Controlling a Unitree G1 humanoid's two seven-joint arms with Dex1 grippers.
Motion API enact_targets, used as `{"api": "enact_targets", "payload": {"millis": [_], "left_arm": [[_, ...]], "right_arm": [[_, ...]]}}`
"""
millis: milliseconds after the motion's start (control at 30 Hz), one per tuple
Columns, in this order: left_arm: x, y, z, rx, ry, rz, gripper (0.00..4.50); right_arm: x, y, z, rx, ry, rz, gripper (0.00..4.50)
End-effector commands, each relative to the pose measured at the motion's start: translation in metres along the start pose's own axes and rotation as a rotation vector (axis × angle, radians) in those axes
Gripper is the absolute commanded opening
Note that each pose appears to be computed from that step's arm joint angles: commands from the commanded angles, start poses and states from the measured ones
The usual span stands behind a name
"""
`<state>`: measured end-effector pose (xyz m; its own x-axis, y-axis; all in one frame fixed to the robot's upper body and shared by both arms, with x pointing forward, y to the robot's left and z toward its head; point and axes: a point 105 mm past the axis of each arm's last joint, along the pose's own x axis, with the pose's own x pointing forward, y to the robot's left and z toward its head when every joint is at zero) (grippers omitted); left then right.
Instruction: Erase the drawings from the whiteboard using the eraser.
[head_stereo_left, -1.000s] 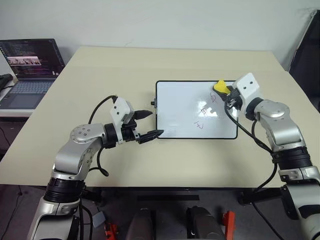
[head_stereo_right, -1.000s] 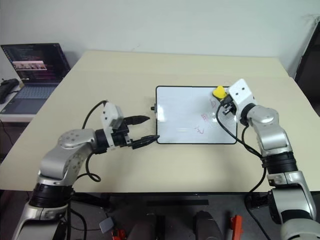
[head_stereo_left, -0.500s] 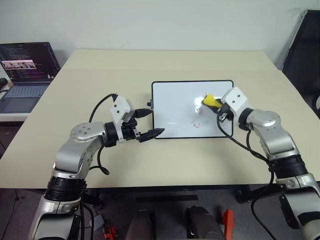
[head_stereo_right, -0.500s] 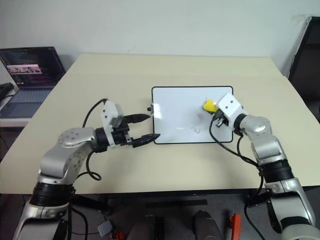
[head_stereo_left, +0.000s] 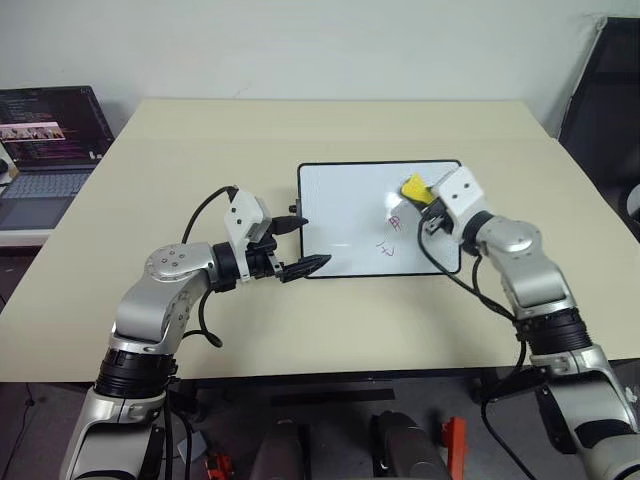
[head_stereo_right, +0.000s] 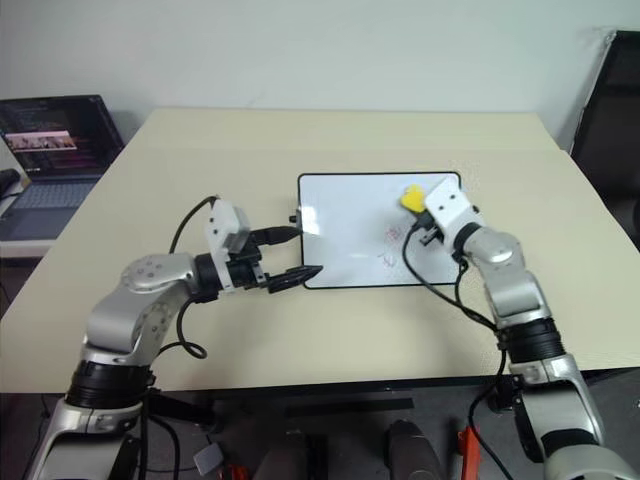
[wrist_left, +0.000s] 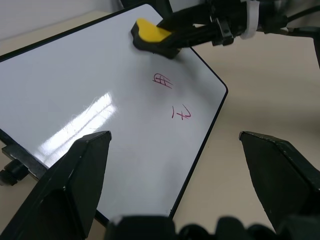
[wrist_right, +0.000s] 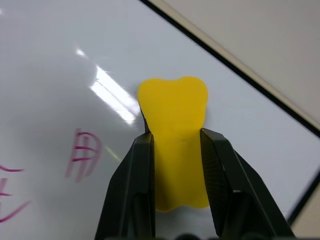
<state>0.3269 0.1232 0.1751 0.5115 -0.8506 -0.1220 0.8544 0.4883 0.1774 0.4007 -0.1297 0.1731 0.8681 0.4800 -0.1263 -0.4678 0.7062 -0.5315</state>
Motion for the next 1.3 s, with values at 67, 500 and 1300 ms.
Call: {"api": "enact_targets", "payload": {"millis": [67, 500, 1300], "left_arm": [[0.002, -0.002, 0.012, 0.038, -0.035, -0.002, 4.50], [0.006, -0.002, 0.012, 0.035, -0.036, -0.010, 4.50], [0.007, -0.002, 0.013, 0.035, -0.043, -0.011, 4.50]], "right_arm": [[-0.002, -0.003, -0.006, 0.005, 0.031, -0.017, 0.96], [-0.009, -0.043, -0.031, -0.020, 0.145, -0.209, 0.96], [-0.001, -0.034, -0.011, 0.021, 0.088, -0.178, 0.96]]}}
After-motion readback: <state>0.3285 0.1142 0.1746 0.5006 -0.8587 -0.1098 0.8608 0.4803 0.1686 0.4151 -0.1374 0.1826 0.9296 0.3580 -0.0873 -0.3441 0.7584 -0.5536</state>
